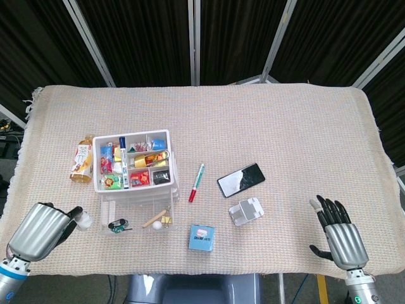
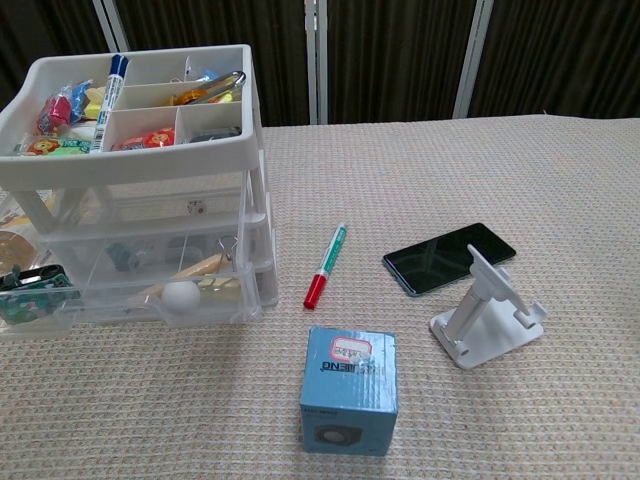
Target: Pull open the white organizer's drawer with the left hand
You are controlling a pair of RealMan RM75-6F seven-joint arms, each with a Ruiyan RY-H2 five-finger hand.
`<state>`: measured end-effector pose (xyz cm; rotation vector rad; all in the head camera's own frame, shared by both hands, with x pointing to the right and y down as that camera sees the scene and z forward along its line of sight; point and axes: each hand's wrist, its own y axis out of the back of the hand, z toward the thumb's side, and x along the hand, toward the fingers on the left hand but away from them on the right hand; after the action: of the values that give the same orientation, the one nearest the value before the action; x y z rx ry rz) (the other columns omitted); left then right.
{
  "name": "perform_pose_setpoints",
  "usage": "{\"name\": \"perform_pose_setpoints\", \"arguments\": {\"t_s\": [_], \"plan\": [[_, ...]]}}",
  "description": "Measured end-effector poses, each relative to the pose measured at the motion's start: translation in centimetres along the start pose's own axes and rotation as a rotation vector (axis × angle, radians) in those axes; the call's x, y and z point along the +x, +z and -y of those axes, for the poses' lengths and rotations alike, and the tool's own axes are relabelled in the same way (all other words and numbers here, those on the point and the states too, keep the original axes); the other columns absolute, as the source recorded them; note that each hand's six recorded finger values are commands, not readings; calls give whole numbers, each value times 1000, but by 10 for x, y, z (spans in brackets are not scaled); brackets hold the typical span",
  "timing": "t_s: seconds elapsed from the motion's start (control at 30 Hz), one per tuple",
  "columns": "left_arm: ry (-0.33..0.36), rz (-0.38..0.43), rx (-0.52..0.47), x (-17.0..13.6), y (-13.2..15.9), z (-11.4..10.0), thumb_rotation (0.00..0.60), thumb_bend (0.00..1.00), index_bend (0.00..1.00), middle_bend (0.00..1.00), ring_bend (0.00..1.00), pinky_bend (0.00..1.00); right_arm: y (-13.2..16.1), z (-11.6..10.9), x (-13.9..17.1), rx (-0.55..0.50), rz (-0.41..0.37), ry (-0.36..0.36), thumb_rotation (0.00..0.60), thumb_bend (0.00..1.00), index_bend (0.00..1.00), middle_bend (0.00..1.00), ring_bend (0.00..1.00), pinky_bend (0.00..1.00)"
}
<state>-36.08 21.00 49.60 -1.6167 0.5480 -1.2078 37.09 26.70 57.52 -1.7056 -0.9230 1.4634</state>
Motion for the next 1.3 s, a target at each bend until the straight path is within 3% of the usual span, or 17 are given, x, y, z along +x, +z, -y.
{"name": "perform_pose_setpoints", "arguments": {"t_s": [0.23,0.5,0.67,0.87,0.97,1.07,1.13,1.2,1.23,1.3], "plan": [[-49,-51,-16,9,-18,33,600,449,518,1000,985,834,0,1,0,1,2,2,600,11,0,0,0,0],[-31,-94,-75,33,-24,60,600,371,394,998,970,814,-1,0,-1,0,5,0,600,12,0,0,0,0],[-12,-109,-94,35,-24,65,600,343,368,972,942,783,-2,1,-1,4,5,2,600,11,0,0,0,0],[58,-127,-141,26,-23,60,600,315,295,928,879,673,-1,0,-1,5,3,1,600,12,0,0,0,0],[102,-134,-151,19,-22,57,600,295,246,754,743,601,-1,-1,-1,4,0,-4,600,11,0,0,0,0],[158,-146,-154,9,-21,54,600,289,165,492,536,444,0,-2,0,0,-3,-10,600,11,0,0,0,0],[184,-157,-156,1,-20,54,600,280,77,254,327,296,0,-4,0,-3,-5,-15,600,11,0,0,0,0],[201,-170,-159,-9,-19,57,600,274,25,93,155,174,0,-6,0,-6,-8,-23,600,11,0,0,0,0],[205,-176,-163,-13,-19,59,600,274,6,33,71,98,0,-8,0,-7,-9,-28,600,11,0,0,0,0],[204,-184,-176,-22,-18,63,600,270,0,0,4,18,0,-11,0,-10,-13,-40,600,11,0,0,0,0]]}}
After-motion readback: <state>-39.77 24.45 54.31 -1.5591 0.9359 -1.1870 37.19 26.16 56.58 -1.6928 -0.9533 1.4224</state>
